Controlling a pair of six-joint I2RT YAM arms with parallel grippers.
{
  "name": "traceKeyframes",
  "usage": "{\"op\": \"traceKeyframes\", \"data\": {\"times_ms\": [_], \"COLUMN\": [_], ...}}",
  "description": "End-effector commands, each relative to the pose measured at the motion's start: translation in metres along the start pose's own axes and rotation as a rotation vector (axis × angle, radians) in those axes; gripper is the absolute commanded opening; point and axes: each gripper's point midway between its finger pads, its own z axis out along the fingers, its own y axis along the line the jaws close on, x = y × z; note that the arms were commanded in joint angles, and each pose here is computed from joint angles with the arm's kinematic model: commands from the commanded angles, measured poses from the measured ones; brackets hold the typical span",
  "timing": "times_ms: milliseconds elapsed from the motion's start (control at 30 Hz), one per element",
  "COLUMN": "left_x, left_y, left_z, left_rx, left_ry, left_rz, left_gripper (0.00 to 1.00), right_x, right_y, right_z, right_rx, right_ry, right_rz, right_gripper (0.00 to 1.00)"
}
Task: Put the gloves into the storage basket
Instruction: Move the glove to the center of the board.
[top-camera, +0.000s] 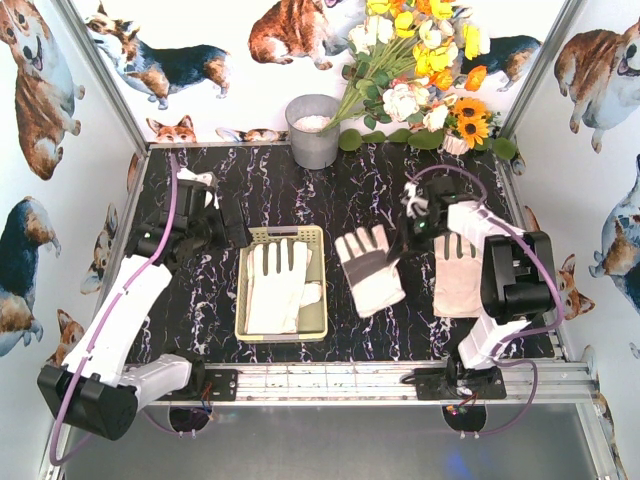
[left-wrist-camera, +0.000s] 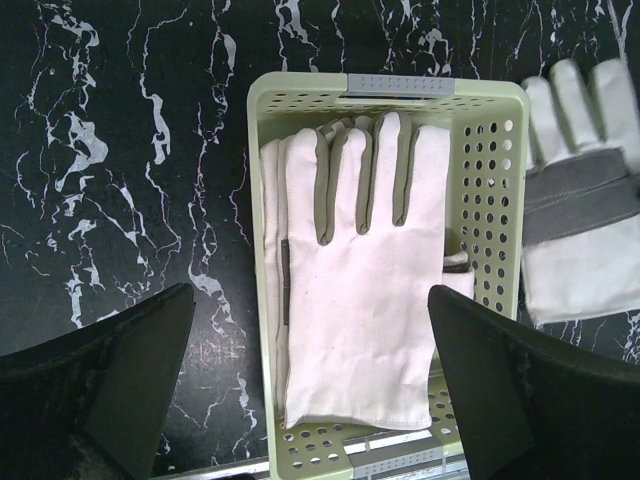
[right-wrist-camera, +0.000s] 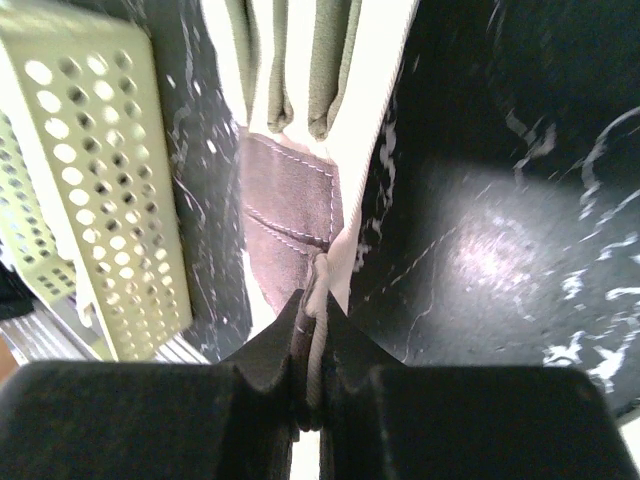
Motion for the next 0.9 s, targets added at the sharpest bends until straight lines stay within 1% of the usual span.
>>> {"op": "traceKeyframes", "data": {"times_ms": [0,100,300,467,567,633,700,767,867], "left_x": [0.002,0.006,0.007,0.011,0.012,0.011,0.011,0.009,0.01], "left_y": [-0.001,0.001,0.003,0.002,0.002,0.003,0.004,0.005,0.006], "left_z": [-0.01,-0.012,-0.017,-0.018,-0.019,-0.021,-0.023,-0.024,-0.023], "left_rx": [0.02,0.011,0.013,0.021,0.024,0.024,0.02,0.012,0.008], "left_ry": [-0.022,-0.023,-0.051,-0.052,-0.055,-0.063,-0.067,-0.076,-0.071], "left_rz": [0.025,0.02,-0.012,-0.027,-0.031,-0.032,-0.031,-0.026,-0.021], "left_gripper": [0.94,0.94,0.94,0.94,0.94,0.94,0.97,0.99,1.0], "right_x": [0.004,0.008,0.018,0.021,0.024,0.024,0.021,0.016,0.009], "right_y": [0.002,0.007,0.006,0.008,0.006,0.007,0.012,0.018,0.025], "right_z": [-0.002,0.002,0.009,0.014,0.016,0.014,0.009,-0.003,-0.025], "right_rx": [0.097,0.109,0.188,0.205,0.229,0.225,0.214,0.213,0.238], "right_ry": [-0.045,-0.091,-0.204,-0.262,-0.263,-0.262,-0.277,-0.303,-0.35], "right_rz": [0.046,0.125,0.301,0.361,0.348,0.322,0.285,0.243,0.183], "right_gripper": [0.0,0.0,0.0,0.0,0.01,0.11,0.27,0.4,0.49]}}
